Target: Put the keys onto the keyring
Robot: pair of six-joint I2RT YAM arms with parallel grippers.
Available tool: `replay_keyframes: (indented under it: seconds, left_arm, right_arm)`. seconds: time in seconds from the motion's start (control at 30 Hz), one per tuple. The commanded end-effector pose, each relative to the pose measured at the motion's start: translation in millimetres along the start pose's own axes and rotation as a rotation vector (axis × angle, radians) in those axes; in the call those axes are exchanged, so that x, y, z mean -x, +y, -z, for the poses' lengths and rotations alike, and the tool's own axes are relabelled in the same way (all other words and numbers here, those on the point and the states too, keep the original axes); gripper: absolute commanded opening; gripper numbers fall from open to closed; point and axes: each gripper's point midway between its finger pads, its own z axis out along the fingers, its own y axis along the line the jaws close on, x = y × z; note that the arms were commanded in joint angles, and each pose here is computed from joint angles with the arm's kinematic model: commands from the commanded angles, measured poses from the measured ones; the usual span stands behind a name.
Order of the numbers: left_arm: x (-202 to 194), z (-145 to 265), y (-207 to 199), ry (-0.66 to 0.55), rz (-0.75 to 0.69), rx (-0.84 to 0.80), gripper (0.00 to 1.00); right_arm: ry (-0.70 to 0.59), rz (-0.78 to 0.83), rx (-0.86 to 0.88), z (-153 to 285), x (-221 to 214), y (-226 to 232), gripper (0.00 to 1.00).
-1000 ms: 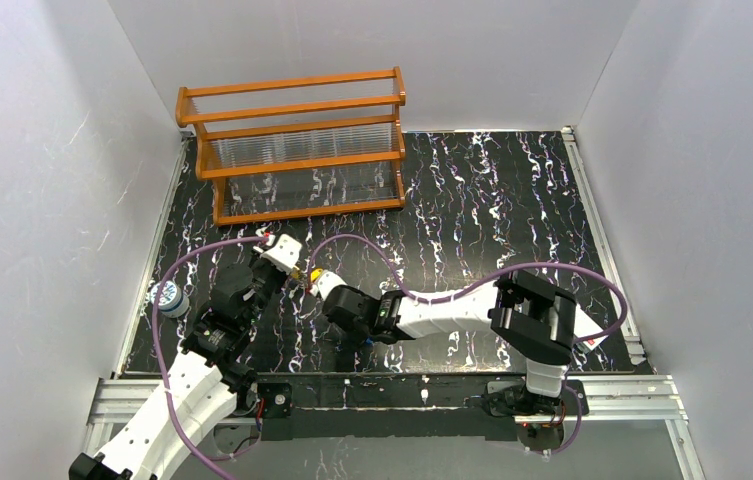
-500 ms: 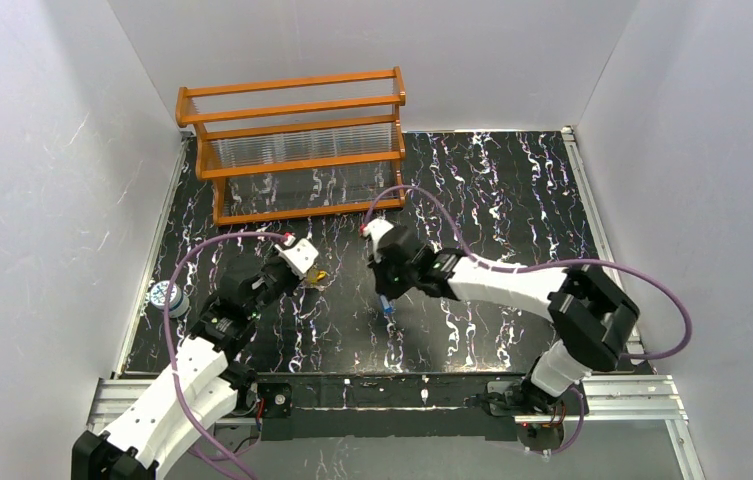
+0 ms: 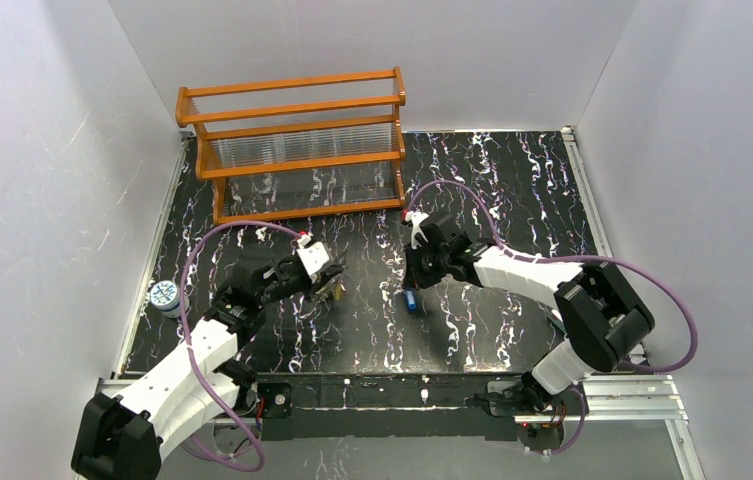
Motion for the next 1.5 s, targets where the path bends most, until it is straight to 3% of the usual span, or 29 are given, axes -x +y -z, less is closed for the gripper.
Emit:
replay_keyframes:
  seconds: [0.0,0.1,0.17,0.53,0.73,0.83,0.93,1.17,1.3,1.47]
  left_arm:
    - [27.7,-3.3,-5.5,-0.099,-0.04,-0.043,0.0]
    - [23.3,-2.1,-5.0,-0.077,-0.045,-0.039,0.0]
    - [20.4,-0.7,-4.3,-0.06,-0.049,-0.033,0.0]
    - [18.9,2.2,-3.4,-0.046,-0.058,-0.023,0.0]
    - [17.8,2.8,-4.3,-0.042,-0.055,-0.025,0.0]
    - [18.5,2.8,-3.7,-0.042,-0.056,-0.023,0.0]
    - [18.4,2.6,-3.4,-0.041,-0.053,-0.022,0.0]
    - [17.9,2.7,-2.7,-0.039,-0.048,-0.016,0.0]
    - [16.8,2.7,-3.2,-0.034,-0.045,-0.019,0.0]
    - [15.4,2.3,-3.1,-0.026,-0.042,-0.021,0.0]
  right_arm:
    - [0.061,-0.017,-0.099,-7.8,-16.2,-21.3,0.1]
    - [0.056,-0.012,-0.115,-6.0,-13.0,-23.2,0.39]
    - [0.039,-0.008,-0.139,-1.5,-8.1,-25.4,0.49]
    - [0.081,-0.047,-0.065,-5.7,-7.5,-9.6,0.42]
    - [0.069,-0.105,-0.02,-4.1,-1.7,2.8,0.5]
    - [0.07,-0.129,-0.025,-5.7,-0.4,3.0,0.48]
    - [0.082,-0.141,-0.056,-9.4,-1.1,-1.8,0.39]
    - [0.092,-0.147,-0.077,-15.1,-0.8,-4.3,0.37]
    - [0.098,-0.141,-0.101,-16.5,-1.9,-7.3,0.29]
    - [0.086,-0.106,-0.141,-11.1,-0.9,-5.9,0.04]
